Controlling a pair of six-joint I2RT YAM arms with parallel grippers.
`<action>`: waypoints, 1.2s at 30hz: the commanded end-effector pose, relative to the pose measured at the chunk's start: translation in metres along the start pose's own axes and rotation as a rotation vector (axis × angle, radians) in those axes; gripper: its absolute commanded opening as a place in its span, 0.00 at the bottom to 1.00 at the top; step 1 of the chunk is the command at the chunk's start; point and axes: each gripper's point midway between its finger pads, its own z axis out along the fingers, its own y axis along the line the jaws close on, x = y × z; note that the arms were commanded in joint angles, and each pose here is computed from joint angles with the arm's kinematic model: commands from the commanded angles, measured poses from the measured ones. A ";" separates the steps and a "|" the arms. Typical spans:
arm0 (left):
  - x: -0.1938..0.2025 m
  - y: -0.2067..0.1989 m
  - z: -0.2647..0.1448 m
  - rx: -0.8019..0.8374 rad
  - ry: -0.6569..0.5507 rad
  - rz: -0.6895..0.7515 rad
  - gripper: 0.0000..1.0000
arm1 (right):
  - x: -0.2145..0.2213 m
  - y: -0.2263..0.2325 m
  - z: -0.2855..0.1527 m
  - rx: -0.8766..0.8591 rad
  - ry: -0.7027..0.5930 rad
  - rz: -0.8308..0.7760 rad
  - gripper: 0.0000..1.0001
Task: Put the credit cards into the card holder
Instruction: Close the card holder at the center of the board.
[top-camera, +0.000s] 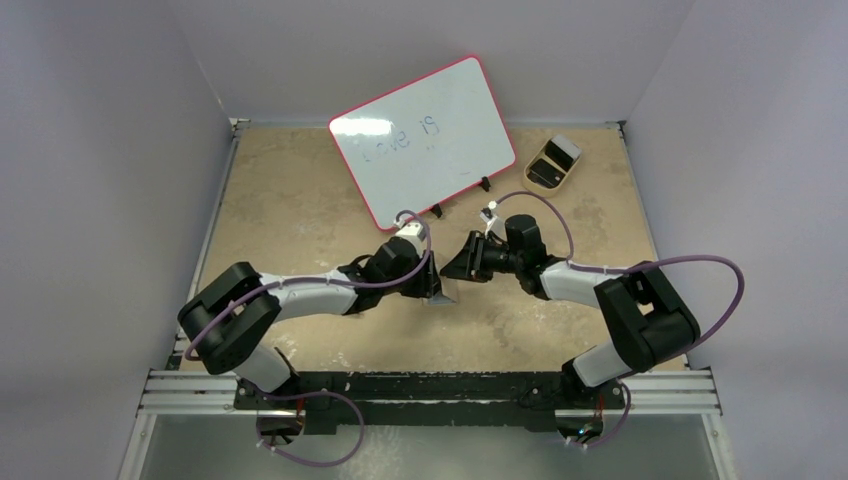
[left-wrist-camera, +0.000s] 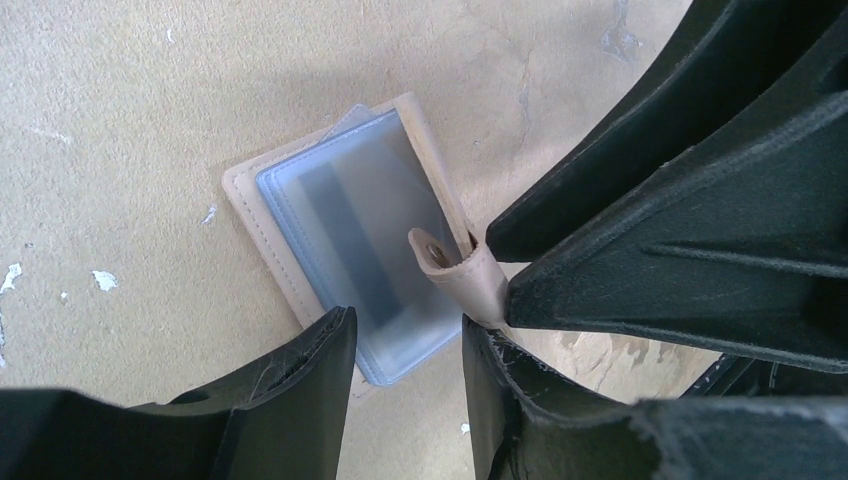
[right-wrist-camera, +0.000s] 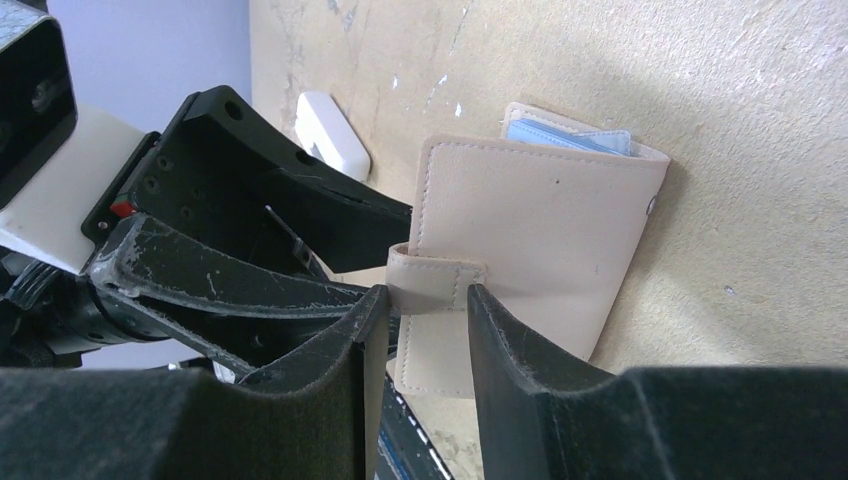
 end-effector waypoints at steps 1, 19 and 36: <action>-0.033 -0.021 -0.006 0.054 -0.128 0.034 0.43 | -0.014 0.012 0.001 -0.022 -0.035 -0.043 0.37; -0.061 0.016 -0.034 -0.153 -0.309 -0.011 0.43 | -0.019 0.000 0.002 0.050 -0.056 -0.060 0.37; -0.034 0.006 -0.028 -0.035 -0.226 0.061 0.42 | -0.017 -0.017 0.006 0.119 -0.048 -0.059 0.36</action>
